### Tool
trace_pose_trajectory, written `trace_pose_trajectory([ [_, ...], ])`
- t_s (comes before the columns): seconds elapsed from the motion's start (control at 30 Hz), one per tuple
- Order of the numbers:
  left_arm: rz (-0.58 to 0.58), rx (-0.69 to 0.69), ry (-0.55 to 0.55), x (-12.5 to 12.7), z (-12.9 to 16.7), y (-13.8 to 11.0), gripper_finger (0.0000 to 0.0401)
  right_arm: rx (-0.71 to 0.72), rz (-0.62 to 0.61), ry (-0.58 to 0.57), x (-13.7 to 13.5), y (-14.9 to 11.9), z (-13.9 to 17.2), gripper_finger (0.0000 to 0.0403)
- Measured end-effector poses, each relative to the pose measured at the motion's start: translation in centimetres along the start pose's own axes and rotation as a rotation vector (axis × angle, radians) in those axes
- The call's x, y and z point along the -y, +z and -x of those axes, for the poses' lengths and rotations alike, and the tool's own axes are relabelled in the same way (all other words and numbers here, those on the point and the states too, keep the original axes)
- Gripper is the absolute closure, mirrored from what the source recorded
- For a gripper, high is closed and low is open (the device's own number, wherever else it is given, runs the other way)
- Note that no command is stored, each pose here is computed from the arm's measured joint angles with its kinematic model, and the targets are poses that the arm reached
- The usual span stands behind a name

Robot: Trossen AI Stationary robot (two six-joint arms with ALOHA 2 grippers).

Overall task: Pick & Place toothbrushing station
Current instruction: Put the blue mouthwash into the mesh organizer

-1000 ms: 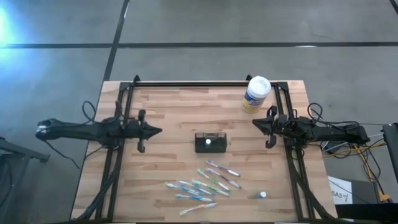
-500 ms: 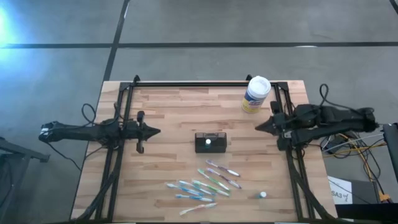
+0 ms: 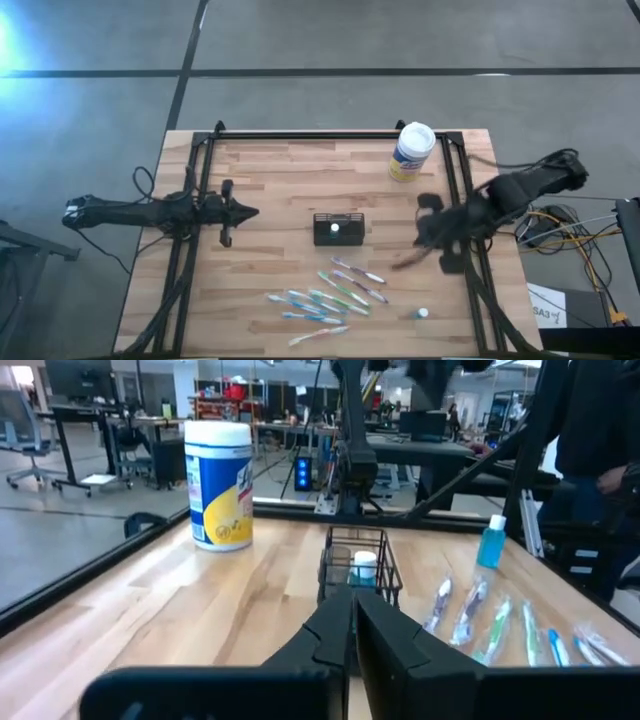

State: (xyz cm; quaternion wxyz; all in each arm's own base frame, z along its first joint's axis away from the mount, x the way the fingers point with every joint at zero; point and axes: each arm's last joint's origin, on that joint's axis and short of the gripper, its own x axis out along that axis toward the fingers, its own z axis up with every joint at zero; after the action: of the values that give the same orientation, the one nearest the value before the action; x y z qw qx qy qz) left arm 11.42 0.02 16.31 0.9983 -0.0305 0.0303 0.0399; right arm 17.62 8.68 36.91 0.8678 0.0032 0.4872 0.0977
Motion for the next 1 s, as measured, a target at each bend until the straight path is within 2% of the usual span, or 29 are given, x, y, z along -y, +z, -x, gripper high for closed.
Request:
trace_pose_trajectory([
  [0.3,0.008,-0.022,0.0,0.0,0.0,-0.2,0.0393,-0.088,0.091,0.047,-5.6,2.3,-3.7,0.0307],
  [0.6,0.011,-0.037,0.0,0.0,0.0,-0.4,0.0385,-0.162,0.152,0.033,-9.5,3.2,-7.0,0.0216],
  [0.8,0.014,-0.058,0.001,0.0,0.0,-0.6,0.0386,-0.217,0.161,0.017,-10.9,2.0,-7.9,0.0179],
  [1.0,0.024,-0.06,0.0,0.0,0.0,-0.6,0.0394,-0.172,0.102,-0.059,-12.5,-0.8,-7.7,0.0154],
])
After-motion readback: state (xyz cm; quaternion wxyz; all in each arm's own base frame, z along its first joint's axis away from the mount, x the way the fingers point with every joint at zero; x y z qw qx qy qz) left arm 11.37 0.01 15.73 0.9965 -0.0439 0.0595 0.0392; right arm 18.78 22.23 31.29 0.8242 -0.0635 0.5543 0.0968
